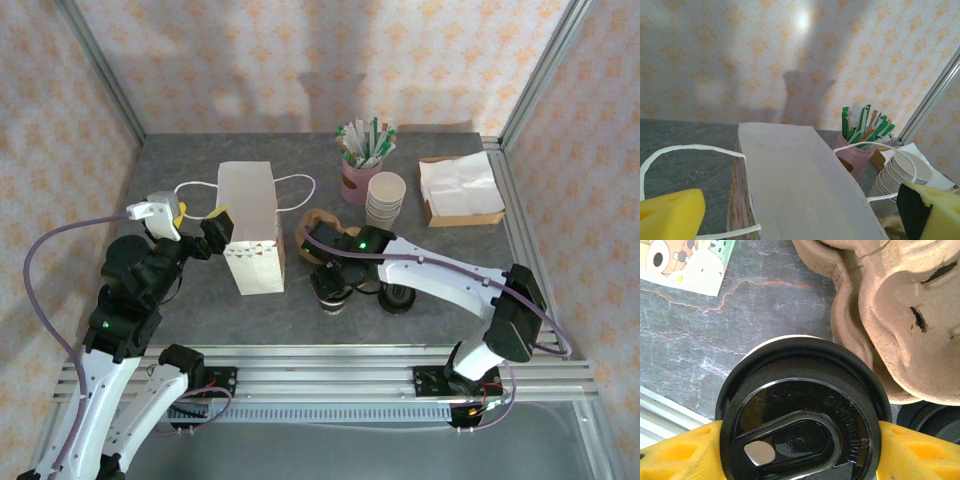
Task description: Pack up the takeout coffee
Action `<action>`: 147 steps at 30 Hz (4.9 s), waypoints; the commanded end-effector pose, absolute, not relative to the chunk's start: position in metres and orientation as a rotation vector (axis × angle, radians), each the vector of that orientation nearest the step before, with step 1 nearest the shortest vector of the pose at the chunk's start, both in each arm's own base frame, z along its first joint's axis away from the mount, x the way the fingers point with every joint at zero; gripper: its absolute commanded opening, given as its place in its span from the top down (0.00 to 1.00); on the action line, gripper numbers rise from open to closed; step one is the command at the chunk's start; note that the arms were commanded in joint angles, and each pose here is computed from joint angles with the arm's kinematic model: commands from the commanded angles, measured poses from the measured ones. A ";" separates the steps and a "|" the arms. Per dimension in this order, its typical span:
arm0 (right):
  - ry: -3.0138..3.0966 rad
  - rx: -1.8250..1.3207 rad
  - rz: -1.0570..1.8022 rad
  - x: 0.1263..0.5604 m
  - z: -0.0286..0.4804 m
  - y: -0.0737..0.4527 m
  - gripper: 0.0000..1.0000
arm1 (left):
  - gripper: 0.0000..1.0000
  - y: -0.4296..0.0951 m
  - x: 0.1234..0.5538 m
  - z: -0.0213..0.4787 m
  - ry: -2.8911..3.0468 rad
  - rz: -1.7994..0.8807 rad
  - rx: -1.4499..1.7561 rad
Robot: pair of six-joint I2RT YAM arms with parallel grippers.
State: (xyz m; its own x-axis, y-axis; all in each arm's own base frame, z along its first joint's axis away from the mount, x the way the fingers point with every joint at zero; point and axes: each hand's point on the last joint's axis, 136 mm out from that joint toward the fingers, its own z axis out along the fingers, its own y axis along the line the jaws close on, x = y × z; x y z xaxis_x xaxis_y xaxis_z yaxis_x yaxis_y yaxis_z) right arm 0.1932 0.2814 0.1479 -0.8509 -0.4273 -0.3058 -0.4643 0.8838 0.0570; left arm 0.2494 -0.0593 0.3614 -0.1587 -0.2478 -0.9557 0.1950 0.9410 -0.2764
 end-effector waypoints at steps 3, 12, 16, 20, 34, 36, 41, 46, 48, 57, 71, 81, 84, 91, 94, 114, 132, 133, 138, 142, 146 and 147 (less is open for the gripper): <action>2.791 -0.660 0.150 0.191 0.135 0.279 0.34 | 0.00 -0.059 0.245 0.367 1.673 -0.399 -0.041; 2.801 -0.633 0.207 0.188 0.133 0.284 0.34 | 0.00 -0.058 0.245 0.367 1.672 -0.396 -0.039; 2.787 -0.610 0.206 0.190 0.138 0.282 0.33 | 0.00 -0.058 0.244 0.368 1.669 -0.397 -0.040; 2.770 -0.592 0.211 0.192 0.145 0.280 0.33 | 0.00 -0.058 0.244 0.368 1.669 -0.397 -0.040; 2.788 -0.585 0.241 0.189 0.137 0.284 0.33 | 0.00 -0.058 0.244 0.368 1.669 -0.397 -0.040; 2.796 -0.588 0.227 0.188 0.135 0.283 0.33 | 0.00 -0.058 0.244 0.368 1.669 -0.397 -0.041; 2.815 -0.591 0.228 0.186 0.127 0.283 0.33 | 0.00 -0.058 0.245 0.368 1.670 -0.397 -0.040; 2.841 -0.580 0.213 0.184 0.117 0.281 0.33 | 0.00 -0.058 0.244 0.368 1.669 -0.396 -0.041; 2.853 -0.577 0.193 0.183 0.112 0.279 0.33 | 0.00 -0.058 0.244 0.368 1.669 -0.397 -0.041; 2.905 -0.567 0.069 0.177 0.086 0.262 0.34 | 0.00 -0.058 0.244 0.368 1.668 -0.397 -0.040; 2.938 -0.567 -0.079 0.175 0.065 0.244 0.34 | 0.00 -0.059 0.245 0.367 1.674 -0.397 -0.041; 2.929 -0.660 -0.344 0.170 0.049 0.228 0.34 | 0.00 -0.058 0.245 0.367 1.673 -0.393 -0.041; 2.940 -0.667 -0.378 0.167 0.045 0.224 0.34 | 0.00 -0.058 0.245 0.367 1.673 -0.394 -0.040; 2.932 -0.655 -0.409 0.168 0.047 0.220 0.35 | 0.00 -0.058 0.245 0.367 1.673 -0.394 -0.040; 2.911 -0.624 -0.274 0.172 0.062 0.236 0.34 | 0.00 -0.058 0.245 0.367 1.675 -0.394 -0.042; 2.817 -0.666 0.070 0.174 0.111 0.269 0.27 | 0.33 -0.098 0.200 0.389 1.883 -0.816 -0.096; 2.767 -0.714 0.185 0.172 0.133 0.260 0.18 | 0.38 -0.173 0.156 0.264 2.329 -0.979 0.121; 2.764 -0.709 0.186 0.173 0.134 0.260 0.18 | 0.38 -0.174 0.158 0.261 2.331 -0.970 0.114; 2.749 -0.695 0.200 0.177 0.140 0.264 0.18 | 0.40 -0.175 0.165 0.255 2.294 -0.976 0.040; 2.740 -0.668 0.246 0.177 0.149 0.269 0.16 | 0.43 -0.174 0.166 0.246 2.289 -0.974 -0.006; 2.734 -0.634 0.296 0.176 0.159 0.271 0.13 | 0.46 -0.181 0.167 0.234 2.302 -0.996 -0.041; 2.726 -0.621 0.310 0.176 0.161 0.270 0.13 | 0.46 -0.184 0.167 0.232 2.301 -1.002 -0.043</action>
State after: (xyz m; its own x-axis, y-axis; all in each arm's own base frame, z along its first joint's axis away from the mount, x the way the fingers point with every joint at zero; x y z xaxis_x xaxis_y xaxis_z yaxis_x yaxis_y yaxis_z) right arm 0.1748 0.2713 0.1378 -0.8468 -0.4256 -0.3190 -0.4755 0.8745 0.0956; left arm 0.1588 -0.1790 0.2303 -0.8269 -0.2019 -0.5248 0.2314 0.7284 -0.6448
